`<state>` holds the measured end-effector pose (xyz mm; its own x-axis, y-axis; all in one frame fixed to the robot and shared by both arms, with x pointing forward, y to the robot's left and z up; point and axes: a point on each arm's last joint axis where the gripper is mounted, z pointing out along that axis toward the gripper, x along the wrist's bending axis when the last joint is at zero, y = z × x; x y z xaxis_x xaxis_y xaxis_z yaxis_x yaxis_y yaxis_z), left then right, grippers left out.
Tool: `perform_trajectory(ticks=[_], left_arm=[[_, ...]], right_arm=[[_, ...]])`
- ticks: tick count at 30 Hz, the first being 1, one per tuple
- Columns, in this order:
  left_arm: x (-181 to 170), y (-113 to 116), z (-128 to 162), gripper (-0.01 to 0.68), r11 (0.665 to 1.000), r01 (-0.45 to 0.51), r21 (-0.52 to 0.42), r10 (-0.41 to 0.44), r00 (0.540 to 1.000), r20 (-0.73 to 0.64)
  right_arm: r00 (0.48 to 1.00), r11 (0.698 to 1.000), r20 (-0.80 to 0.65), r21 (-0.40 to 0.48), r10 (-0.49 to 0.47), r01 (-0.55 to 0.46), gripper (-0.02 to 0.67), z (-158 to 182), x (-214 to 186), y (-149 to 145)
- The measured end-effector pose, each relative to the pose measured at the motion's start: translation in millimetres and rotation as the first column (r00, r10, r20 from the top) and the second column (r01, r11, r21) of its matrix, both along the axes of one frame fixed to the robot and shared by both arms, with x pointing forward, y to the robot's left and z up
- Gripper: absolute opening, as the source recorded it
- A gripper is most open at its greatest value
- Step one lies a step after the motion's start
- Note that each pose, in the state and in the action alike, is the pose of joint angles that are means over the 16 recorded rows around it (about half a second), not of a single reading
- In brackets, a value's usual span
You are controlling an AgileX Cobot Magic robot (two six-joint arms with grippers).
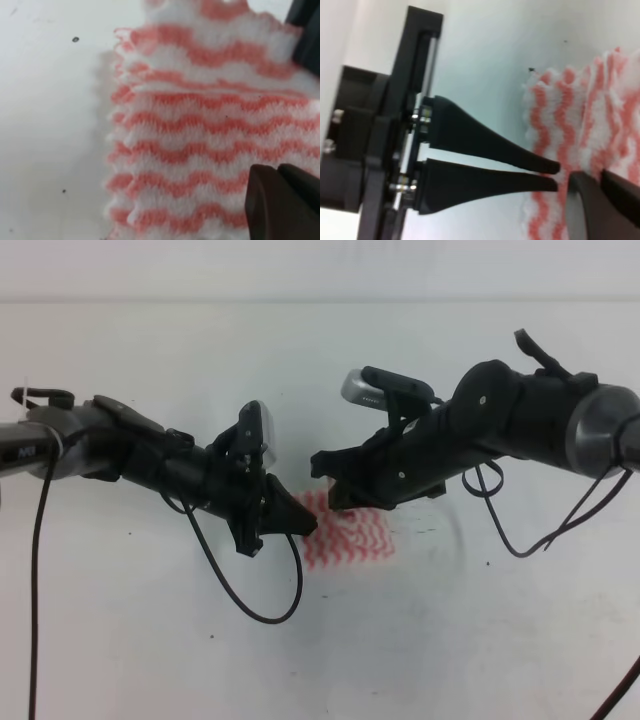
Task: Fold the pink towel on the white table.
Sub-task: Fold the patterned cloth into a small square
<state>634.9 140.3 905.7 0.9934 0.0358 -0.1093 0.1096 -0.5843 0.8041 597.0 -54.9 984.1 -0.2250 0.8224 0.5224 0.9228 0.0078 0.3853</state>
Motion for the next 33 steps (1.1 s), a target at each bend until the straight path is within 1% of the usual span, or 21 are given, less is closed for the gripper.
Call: perform_trajectory(ticks=[11, 25, 33], left_arm=[[0, 0, 1, -0.005, 1.0, -0.007, -0.004, 0.007, 1.0, -0.008], [0, 0, 1, -0.005, 1.0, -0.008, -0.005, 0.008, 1.0, -0.013], [0, 3, 6, -0.005, 1.0, -0.008, -0.01, 0.008, 1.0, -0.007]], right_arm=[[1.0, 1.0, 0.015, -0.008, 0.008, -0.008, -0.016, -2, -1, 4], [1.0, 1.0, -0.001, -0.015, 0.005, -0.005, -0.016, -10, 1, 5], [1.0, 1.0, -0.002, -0.013, 0.003, -0.003, -0.017, -11, 1, 5]])
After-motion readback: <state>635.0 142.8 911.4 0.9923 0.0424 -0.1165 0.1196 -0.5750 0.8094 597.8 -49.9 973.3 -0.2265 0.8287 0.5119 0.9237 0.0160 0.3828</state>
